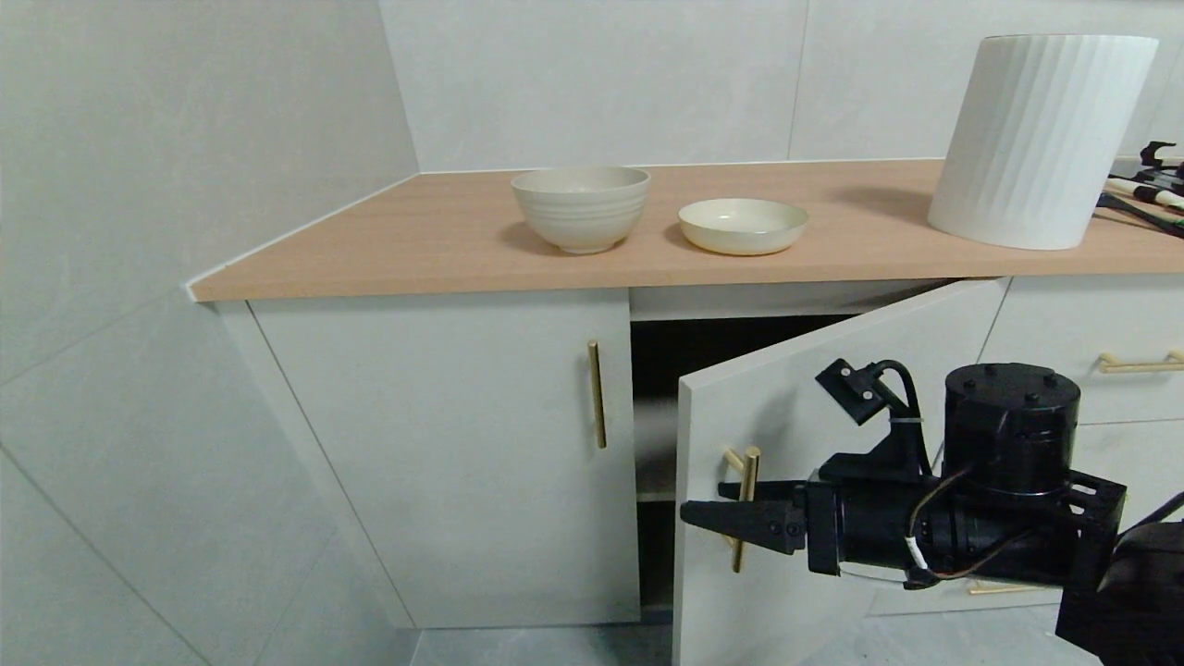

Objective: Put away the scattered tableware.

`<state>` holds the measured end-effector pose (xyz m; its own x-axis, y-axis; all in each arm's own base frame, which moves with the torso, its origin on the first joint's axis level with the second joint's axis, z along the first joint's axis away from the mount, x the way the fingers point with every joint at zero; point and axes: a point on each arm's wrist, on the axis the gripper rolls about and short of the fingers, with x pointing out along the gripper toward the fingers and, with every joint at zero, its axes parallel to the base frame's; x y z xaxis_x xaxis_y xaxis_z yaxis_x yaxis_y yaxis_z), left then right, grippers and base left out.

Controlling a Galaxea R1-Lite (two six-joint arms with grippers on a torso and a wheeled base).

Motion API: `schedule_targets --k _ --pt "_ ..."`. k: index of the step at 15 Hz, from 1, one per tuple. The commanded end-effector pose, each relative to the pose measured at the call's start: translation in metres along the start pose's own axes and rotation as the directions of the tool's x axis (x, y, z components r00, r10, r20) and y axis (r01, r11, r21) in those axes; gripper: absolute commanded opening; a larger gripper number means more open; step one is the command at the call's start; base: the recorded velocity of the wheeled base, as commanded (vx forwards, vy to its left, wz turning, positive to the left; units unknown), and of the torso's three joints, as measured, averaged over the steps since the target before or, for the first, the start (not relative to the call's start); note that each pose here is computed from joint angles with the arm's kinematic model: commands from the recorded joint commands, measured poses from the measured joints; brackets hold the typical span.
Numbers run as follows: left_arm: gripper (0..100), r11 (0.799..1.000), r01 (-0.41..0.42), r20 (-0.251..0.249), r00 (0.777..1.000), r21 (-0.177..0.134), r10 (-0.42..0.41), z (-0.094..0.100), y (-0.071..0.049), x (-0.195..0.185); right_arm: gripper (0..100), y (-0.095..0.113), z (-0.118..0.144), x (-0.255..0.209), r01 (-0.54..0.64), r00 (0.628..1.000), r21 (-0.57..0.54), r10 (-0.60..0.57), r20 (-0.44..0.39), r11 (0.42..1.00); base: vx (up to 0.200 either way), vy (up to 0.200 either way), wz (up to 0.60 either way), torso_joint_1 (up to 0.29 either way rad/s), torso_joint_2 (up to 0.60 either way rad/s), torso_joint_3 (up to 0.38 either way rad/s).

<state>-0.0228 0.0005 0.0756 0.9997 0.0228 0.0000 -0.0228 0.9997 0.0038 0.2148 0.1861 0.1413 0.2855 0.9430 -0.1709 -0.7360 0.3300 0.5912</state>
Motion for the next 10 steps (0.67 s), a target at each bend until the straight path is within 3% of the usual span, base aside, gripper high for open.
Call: schedule_targets --k 1,3,4,5,7,8,10 --pt "100 1.000 0.003 0.003 1.000 0.002 -0.003 0.001 0.000 0.000 100 0.003 0.000 -0.002 -0.010 1.000 -0.004 0.010 0.001 1.000 0.000 0.000 0.00 0.000 0.00 0.000" --pt "100 0.996 0.091 0.087 0.992 -0.010 -0.090 0.025 -0.002 -0.008 100 0.005 -0.002 0.000 -0.020 1.000 -0.006 0.019 -0.007 1.000 0.000 0.000 0.00 0.000 0.00 0.000" --pt "100 0.986 0.166 0.107 0.981 -0.036 -0.161 0.036 -0.003 -0.013 100 0.005 -0.002 -0.001 -0.020 1.000 -0.006 0.019 -0.007 1.000 0.000 0.000 0.00 0.000 0.00 0.000" --pt "100 0.959 0.279 0.095 0.957 -0.056 -0.273 0.049 -0.005 -0.017 100 0.005 -0.002 0.000 -0.020 1.000 -0.005 0.020 -0.009 1.000 0.000 0.000 0.00 0.000 0.00 0.000" --pt "100 0.869 0.481 -0.006 0.875 -0.113 -0.485 0.082 -0.009 -0.010 100 0.006 -0.002 0.000 -0.021 1.000 -0.005 0.021 -0.009 1.000 0.000 0.000 0.00 0.000 0.00 0.000" --pt "100 0.839 0.524 -0.055 0.842 -0.147 -0.536 0.099 -0.011 0.002 100 0.006 -0.002 0.000 -0.021 1.000 -0.005 0.021 -0.009 1.000 0.000 0.000 0.00 0.000 0.00 0.000" --pt "100 0.803 0.560 -0.140 0.795 -0.204 -0.591 0.133 -0.014 0.041 100 0.010 -0.003 0.000 -0.032 0.999 -0.010 0.032 -0.011 0.999 0.000 0.000 0.00 0.000 0.00 0.000"
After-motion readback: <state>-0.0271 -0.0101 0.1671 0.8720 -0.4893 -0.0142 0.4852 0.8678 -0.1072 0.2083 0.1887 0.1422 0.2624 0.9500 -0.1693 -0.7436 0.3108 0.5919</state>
